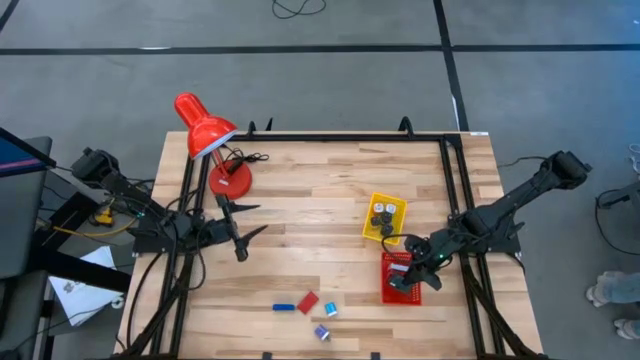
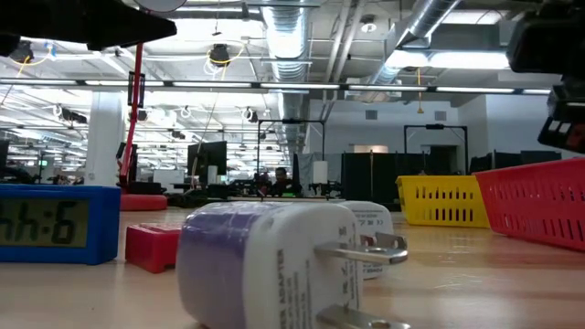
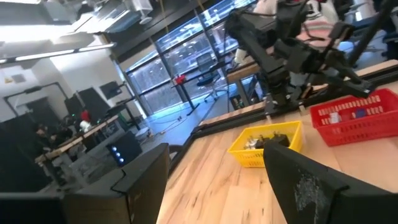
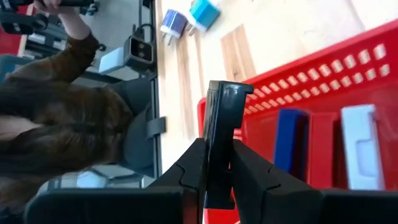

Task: Pick & Place Office items
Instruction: Put the black digital timer into the red bin

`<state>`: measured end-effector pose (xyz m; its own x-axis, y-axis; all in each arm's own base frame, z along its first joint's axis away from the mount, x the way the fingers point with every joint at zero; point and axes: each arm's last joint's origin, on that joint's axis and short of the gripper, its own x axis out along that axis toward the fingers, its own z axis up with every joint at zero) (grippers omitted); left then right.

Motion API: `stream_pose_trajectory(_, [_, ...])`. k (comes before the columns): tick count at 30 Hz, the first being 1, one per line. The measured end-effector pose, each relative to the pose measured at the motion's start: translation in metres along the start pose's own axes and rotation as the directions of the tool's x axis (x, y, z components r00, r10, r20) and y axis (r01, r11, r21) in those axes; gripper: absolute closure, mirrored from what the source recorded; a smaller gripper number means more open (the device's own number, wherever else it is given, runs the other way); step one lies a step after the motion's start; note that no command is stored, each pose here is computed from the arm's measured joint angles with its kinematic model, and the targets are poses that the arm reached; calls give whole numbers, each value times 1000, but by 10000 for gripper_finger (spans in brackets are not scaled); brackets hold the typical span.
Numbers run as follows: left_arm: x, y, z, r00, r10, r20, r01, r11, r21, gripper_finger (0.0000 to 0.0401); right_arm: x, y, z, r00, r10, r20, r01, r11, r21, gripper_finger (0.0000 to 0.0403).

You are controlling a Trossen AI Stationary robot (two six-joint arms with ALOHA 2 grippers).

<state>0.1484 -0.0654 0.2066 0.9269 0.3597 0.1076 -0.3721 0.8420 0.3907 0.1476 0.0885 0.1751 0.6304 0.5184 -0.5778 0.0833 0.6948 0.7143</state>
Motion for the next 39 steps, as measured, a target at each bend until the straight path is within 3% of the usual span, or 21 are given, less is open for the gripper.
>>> stream_pose_trajectory(9, [7,7,-4,998,62,-27,-62,998,3,147,4,0,-4,999,-42,11,42,998,-37,357])
stream_pose_trajectory(19, [11,11,-6,995,93,-40,-93,996,8,148,24,-1,-21,989,-148,-20,149,989,3,361])
stream_pose_trajectory(25, [13,13,-7,992,114,-48,-114,993,11,146,32,16,-18,988,-152,-38,149,987,-56,361])
stream_pose_trajectory(31, [15,15,-8,990,127,-53,-126,992,13,146,41,20,-18,933,-338,-121,330,940,-85,361])
stream_pose_trajectory(39, [15,15,-8,991,126,-53,-126,992,13,146,64,25,-17,904,-395,-164,374,916,-144,361])
